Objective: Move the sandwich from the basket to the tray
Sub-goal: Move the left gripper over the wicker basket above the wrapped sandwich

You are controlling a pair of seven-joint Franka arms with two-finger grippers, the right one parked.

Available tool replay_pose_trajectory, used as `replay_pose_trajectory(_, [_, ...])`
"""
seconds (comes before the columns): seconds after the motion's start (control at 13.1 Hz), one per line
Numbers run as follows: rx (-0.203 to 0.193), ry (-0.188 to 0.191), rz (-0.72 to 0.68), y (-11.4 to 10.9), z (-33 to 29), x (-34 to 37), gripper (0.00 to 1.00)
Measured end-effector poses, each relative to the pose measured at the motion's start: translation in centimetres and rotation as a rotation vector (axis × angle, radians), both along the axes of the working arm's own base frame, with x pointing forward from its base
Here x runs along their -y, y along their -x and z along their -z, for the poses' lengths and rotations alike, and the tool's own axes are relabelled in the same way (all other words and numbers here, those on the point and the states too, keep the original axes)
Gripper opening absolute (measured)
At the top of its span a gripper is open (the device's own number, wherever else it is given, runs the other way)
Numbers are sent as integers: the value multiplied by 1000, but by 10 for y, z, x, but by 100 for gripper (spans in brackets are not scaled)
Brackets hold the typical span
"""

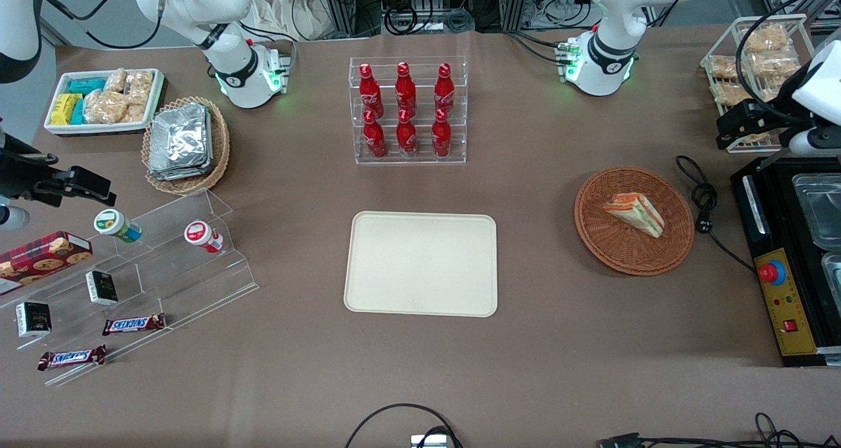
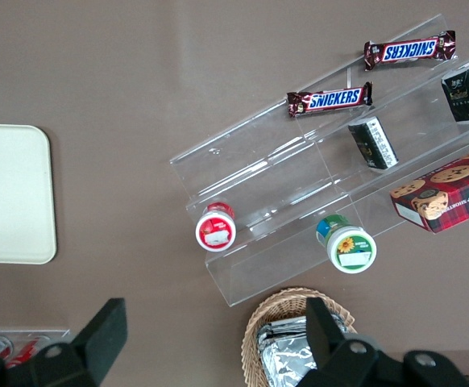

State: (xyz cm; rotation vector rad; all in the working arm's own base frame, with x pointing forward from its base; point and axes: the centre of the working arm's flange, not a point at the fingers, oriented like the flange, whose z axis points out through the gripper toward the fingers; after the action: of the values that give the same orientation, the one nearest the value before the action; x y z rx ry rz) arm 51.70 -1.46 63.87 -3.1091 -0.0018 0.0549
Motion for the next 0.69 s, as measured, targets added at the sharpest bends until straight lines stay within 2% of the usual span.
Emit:
replay_pose_trajectory(0.38, [-7, 4, -61, -1, 3, -3, 100])
replay_pose_trajectory(0.69, [-56, -11, -240, -7, 50, -5, 100])
